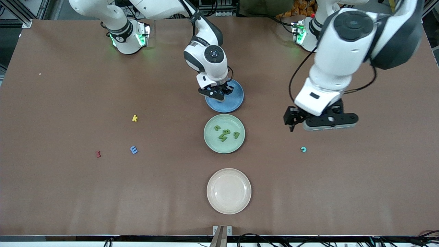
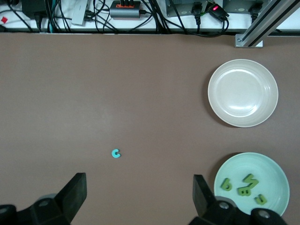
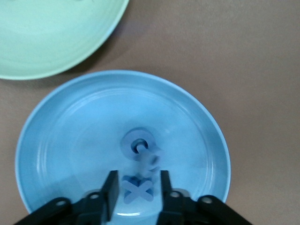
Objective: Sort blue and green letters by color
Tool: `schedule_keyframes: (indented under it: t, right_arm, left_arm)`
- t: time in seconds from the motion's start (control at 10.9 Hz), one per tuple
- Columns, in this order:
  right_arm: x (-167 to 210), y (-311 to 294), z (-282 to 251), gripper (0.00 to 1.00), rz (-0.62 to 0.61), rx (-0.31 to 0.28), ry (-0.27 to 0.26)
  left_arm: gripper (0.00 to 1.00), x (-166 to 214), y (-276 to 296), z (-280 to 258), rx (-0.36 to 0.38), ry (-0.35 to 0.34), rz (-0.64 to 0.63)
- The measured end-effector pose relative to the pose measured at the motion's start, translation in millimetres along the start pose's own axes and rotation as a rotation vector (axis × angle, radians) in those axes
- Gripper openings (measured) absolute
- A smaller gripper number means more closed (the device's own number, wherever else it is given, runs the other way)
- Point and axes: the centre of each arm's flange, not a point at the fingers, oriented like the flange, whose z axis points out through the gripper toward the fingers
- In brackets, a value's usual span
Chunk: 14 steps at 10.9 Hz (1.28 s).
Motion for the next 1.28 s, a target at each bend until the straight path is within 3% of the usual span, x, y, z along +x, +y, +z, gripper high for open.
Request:
schedule_keyframes:
  t: [0.18, 0.37, 0.46, 0.73, 1.01, 1.28]
  right_arm:
    - [20, -1, -11, 0.67, 0.032, 0.02, 0.009]
    - [60, 10, -21, 0.93, 0.072, 0.012, 0.01]
    - [84, 20, -26, 1.0, 0.092, 0.005, 0.009]
    - [187, 77, -54, 1.0, 0.227, -0.039, -0.003]
    - [296, 162, -75, 1.0, 0.341, -0.036, 0.019]
    - [375, 254, -82, 1.0, 0.433, -0.048, 0.045]
  left_arm:
    - [1.0, 12, -43, -13, -0.041, -0.021, 0.051]
    - [1.0, 10, -87, -39, -0.014, -0.06, 0.1]
    - [1.0, 8, -107, -54, 0.0, -0.064, 0.132]
    - [1.0, -1, -143, -81, 0.02, -0.088, 0.267]
    - [1.0, -6, -144, -80, 0.015, -0.117, 0.269]
    - [1.0, -9, -161, -90, -0.03, -0.126, 0.222]
